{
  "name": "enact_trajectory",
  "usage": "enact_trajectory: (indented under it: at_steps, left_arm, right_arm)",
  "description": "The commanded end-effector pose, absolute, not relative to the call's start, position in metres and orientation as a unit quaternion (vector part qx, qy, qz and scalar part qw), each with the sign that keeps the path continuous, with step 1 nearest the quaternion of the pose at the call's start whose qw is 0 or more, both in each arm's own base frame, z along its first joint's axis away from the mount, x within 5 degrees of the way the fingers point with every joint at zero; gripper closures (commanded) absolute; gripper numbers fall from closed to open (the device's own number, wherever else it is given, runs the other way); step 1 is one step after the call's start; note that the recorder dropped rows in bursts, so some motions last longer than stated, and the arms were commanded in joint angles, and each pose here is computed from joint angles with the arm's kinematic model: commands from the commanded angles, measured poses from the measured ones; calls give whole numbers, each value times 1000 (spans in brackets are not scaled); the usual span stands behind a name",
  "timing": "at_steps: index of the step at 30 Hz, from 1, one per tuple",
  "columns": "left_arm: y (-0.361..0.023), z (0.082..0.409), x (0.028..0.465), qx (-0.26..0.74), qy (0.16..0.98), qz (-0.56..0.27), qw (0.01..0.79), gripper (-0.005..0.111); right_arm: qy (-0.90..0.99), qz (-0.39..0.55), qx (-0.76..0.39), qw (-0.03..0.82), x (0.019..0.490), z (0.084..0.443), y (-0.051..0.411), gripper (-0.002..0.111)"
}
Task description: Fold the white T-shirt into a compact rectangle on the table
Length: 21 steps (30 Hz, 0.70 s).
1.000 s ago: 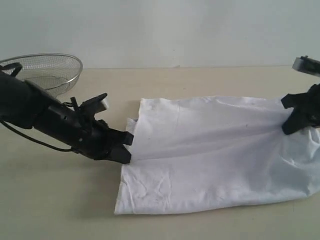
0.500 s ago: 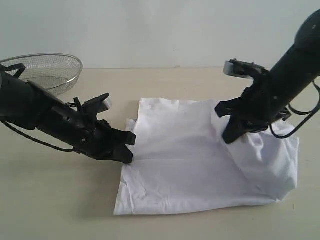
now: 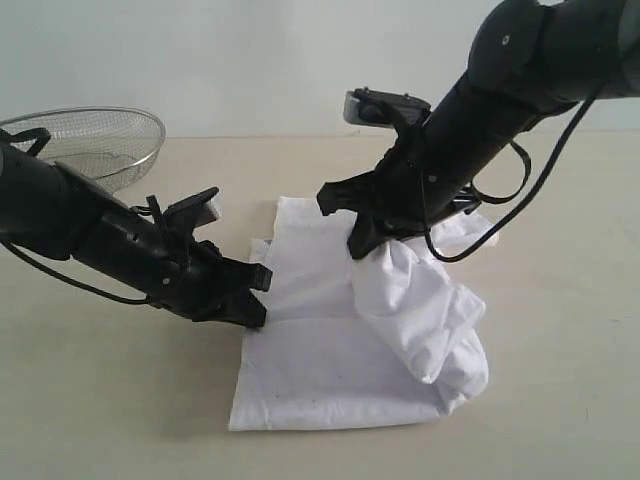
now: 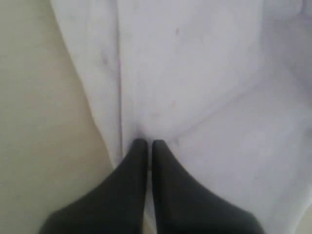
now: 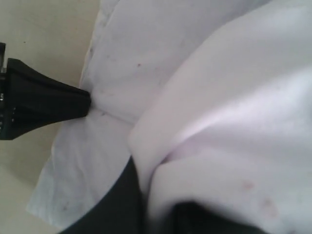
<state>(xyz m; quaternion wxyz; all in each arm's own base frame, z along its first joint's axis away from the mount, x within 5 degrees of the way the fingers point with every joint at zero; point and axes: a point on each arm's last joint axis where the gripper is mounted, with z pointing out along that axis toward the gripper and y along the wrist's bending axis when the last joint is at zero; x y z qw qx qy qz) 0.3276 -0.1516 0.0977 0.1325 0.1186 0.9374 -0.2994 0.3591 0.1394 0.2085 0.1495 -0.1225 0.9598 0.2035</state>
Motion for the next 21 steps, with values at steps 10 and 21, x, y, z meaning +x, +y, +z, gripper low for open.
enact_trajectory:
  at_steps: [10, 21]
  left_arm:
    - [-154, 97, 324, 126, 937, -300, 125, 102]
    - [-154, 97, 323, 127, 937, -302, 124, 102]
  right_arm:
    - [959, 200, -163, 119, 354, 173, 182, 109]
    - [956, 189, -155, 162, 364, 166, 184, 103]
